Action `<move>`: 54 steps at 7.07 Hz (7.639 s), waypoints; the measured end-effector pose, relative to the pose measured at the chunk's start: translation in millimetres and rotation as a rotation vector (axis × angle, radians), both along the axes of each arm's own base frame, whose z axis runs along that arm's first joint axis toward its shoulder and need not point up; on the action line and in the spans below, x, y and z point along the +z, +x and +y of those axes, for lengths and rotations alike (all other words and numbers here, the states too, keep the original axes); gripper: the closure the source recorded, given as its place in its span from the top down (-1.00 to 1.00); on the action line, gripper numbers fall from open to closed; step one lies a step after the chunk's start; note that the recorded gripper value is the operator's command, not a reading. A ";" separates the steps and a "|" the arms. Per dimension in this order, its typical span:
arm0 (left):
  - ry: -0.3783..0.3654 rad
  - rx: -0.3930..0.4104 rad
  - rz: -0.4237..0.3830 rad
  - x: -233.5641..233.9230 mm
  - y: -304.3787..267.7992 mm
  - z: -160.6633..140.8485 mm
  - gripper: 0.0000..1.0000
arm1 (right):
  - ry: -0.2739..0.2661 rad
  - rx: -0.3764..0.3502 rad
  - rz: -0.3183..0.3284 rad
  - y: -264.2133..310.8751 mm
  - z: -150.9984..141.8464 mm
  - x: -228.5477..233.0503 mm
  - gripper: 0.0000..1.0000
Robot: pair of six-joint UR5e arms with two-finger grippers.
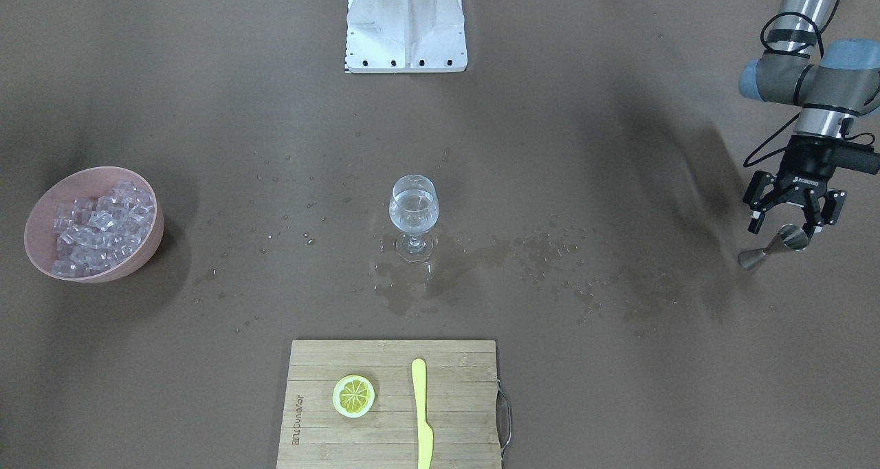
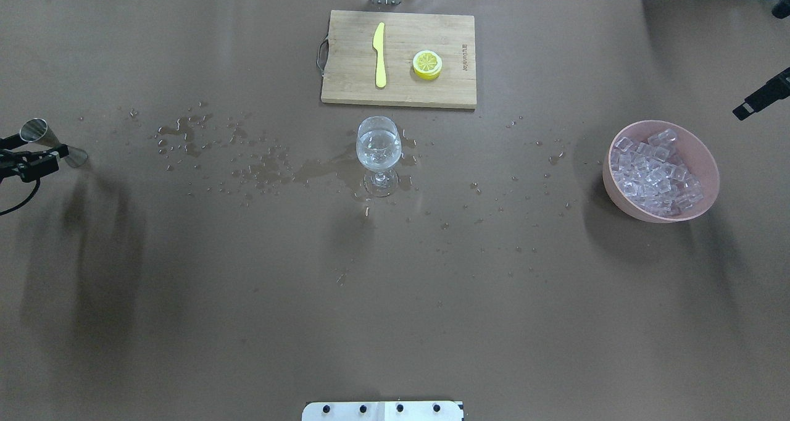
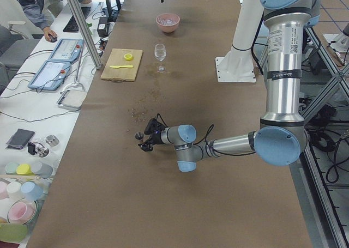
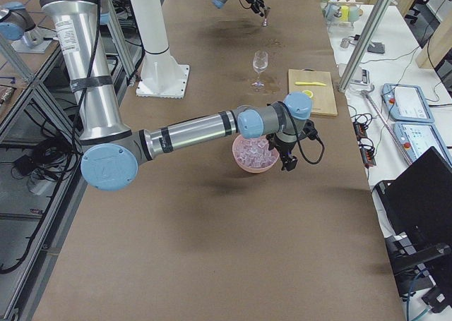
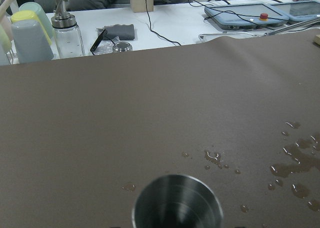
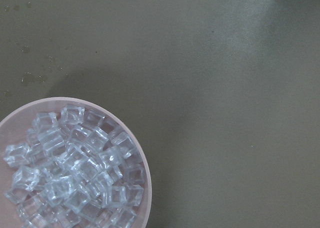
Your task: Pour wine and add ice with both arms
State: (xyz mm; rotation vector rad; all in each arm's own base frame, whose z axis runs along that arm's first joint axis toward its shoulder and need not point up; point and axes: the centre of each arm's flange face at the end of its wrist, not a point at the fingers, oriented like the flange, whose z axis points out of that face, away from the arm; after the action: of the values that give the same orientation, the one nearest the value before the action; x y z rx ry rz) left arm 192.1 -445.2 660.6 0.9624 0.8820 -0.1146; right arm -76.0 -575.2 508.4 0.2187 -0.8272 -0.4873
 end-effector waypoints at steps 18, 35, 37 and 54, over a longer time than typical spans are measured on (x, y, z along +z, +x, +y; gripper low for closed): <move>-0.587 0.403 -0.028 29.7 -193.3 -28.8 0.96 | -0.035 0.041 0.108 -123.5 33.9 -62.1 1.00; -0.648 0.445 0.064 22.7 -198.3 -30.2 0.96 | -0.080 -0.048 0.083 -158.0 33.8 -51.5 -1.00; -0.646 0.445 0.064 21.8 -198.2 -30.6 0.96 | -0.133 0.009 -0.001 -164.0 15.5 -133.2 -1.00; -0.642 0.448 0.062 21.4 -197.3 -33.5 0.96 | -0.437 0.392 -0.224 -384.8 29.0 -419.7 1.00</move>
State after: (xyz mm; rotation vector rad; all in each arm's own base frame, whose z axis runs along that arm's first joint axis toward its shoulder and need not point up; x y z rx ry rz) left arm -5.2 -478.7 682.0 0.1557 1.0115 -0.0378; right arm -460.9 -546.2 88.7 0.0272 -1.0591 0.0928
